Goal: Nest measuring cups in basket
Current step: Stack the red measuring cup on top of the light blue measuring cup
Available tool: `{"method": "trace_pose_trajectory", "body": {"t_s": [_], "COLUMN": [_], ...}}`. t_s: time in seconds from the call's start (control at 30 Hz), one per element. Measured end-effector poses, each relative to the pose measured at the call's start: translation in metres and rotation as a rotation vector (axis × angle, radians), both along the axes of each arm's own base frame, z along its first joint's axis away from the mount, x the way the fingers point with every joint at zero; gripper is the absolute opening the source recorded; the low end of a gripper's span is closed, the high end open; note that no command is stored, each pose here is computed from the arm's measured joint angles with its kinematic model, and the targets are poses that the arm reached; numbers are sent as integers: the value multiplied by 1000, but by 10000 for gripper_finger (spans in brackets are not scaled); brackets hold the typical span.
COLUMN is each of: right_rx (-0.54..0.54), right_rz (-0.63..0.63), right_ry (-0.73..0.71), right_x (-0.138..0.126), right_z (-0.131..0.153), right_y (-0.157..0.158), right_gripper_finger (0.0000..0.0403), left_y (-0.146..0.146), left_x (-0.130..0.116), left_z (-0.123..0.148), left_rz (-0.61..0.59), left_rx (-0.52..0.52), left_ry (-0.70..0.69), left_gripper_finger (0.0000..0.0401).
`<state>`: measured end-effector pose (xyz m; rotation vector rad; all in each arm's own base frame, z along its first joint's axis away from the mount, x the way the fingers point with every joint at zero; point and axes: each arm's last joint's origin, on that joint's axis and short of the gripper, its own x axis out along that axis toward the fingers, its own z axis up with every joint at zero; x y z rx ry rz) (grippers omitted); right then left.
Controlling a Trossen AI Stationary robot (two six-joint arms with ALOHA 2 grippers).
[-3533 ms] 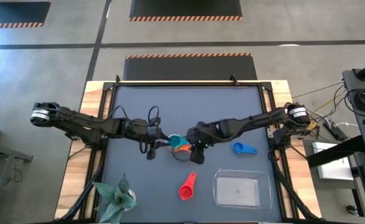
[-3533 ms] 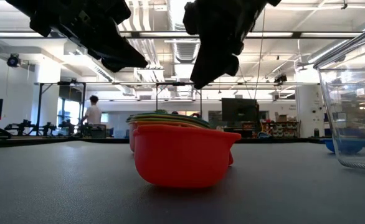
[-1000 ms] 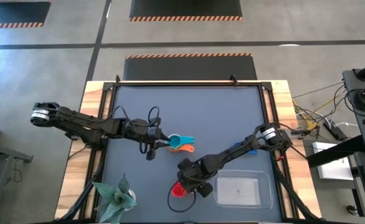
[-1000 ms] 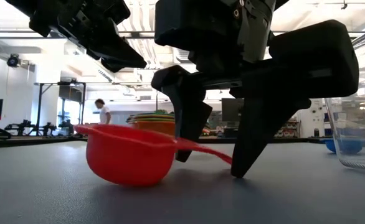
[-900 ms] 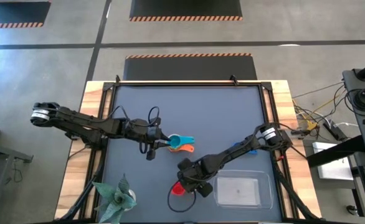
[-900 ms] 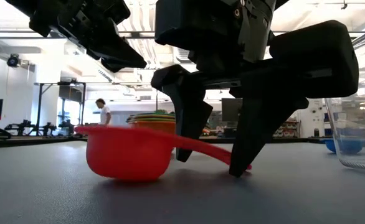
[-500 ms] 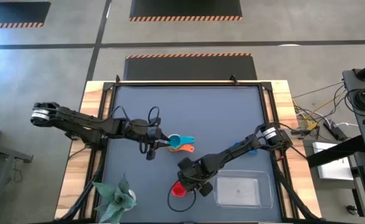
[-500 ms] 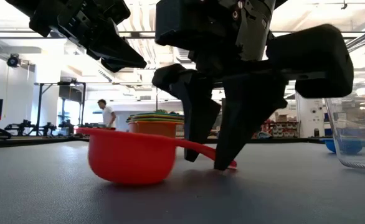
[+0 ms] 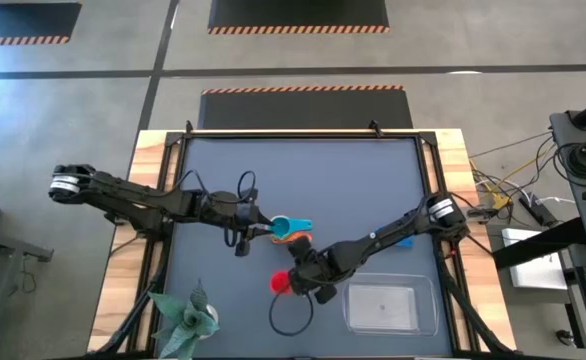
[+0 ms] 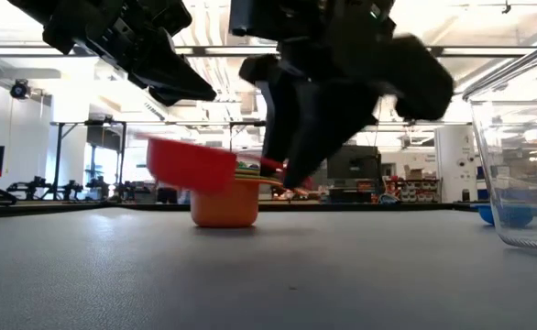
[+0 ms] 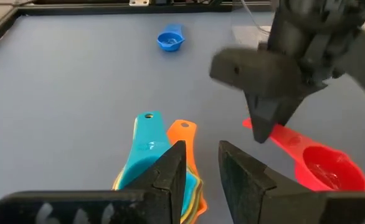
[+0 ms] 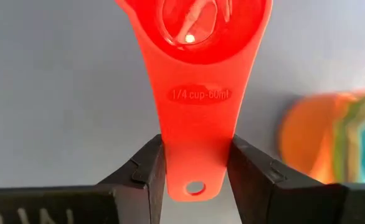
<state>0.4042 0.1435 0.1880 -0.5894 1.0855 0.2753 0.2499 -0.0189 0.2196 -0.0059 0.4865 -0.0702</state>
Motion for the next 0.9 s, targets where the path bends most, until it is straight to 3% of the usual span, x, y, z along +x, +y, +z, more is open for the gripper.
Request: {"method": "trace_pose_trajectory", "body": {"t_s": [0.17,0.3,0.6,0.73,0.9], "right_rx": [53,62,50,75,124], "right_rz": [-232,-371,-512,-579,-563], "right_ry": [-66,-123,-69,-48,-20], "right_x": [3,4,5,4,4], "right_z": [18,32,31,27,26], "right_y": [-27,-47,-92,-104,-107], "right_gripper_finger": [126,130,132,133,149], "left_y": [5,5,-10,-13,-12], "left_x": [-2,-11,-40,-48,-51], "left_z": [21,34,58,54,49], "left_rz": [137,175,251,249,250], "left_rx": [61,61,125,132,129], "left_ry": [-44,-45,-144,-147,-166], "left_gripper_finger": [77,77,75,74,74]}}
